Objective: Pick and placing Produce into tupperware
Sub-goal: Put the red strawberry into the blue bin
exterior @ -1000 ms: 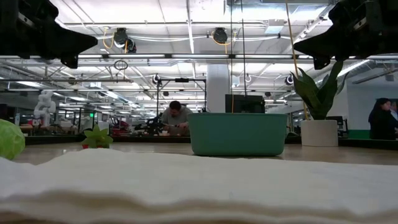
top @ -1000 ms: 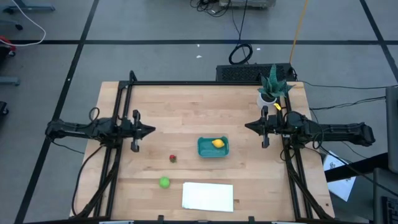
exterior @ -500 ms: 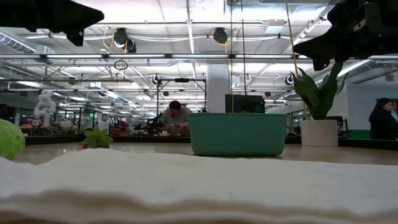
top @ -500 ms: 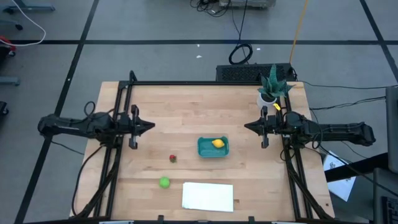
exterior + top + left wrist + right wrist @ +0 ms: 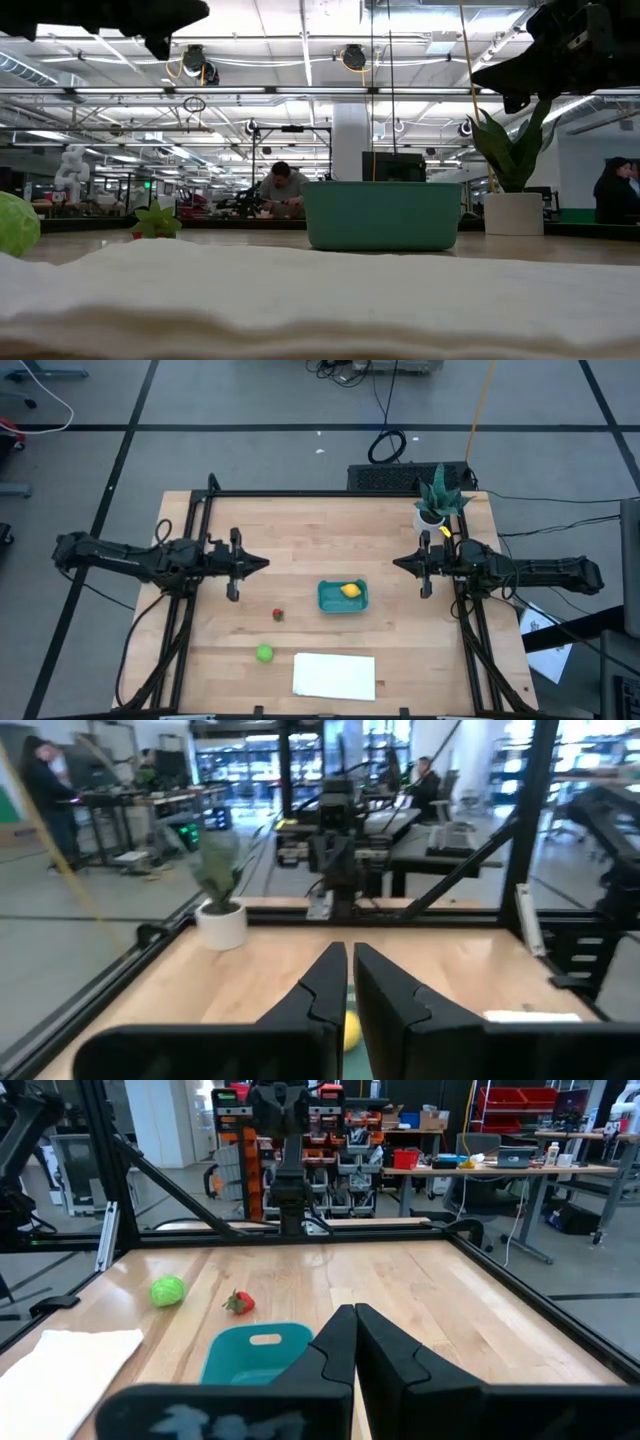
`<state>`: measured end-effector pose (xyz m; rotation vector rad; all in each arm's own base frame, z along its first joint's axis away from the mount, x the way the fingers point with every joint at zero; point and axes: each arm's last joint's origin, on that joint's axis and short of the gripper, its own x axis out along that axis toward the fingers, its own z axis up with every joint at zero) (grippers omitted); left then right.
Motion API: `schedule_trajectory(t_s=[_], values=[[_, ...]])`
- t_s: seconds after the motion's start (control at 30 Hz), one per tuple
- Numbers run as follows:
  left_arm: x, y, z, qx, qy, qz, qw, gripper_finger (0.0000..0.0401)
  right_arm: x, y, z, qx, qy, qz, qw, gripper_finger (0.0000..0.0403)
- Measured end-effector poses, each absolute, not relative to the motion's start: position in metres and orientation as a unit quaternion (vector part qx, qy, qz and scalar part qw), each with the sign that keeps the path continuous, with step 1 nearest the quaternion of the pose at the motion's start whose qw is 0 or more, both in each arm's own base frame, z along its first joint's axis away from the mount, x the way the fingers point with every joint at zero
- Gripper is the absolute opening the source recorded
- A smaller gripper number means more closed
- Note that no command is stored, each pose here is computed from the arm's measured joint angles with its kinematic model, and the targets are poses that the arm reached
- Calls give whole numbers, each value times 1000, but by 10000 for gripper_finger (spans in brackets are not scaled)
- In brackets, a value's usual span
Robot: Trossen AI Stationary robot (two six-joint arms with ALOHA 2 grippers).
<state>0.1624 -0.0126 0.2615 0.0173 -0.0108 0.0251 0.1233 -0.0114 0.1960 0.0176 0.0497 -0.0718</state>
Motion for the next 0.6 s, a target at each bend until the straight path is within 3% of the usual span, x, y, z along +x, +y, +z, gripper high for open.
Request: schedule_trajectory(t_s=[0.23, 0.6], values=[[174, -17, 258, 5, -8, -35, 999, 26, 123, -11, 196, 9, 23, -36, 999, 0], [184, -18, 256, -21, -16, -37, 999, 26, 123, -11, 197, 9, 21, -36, 999, 0]])
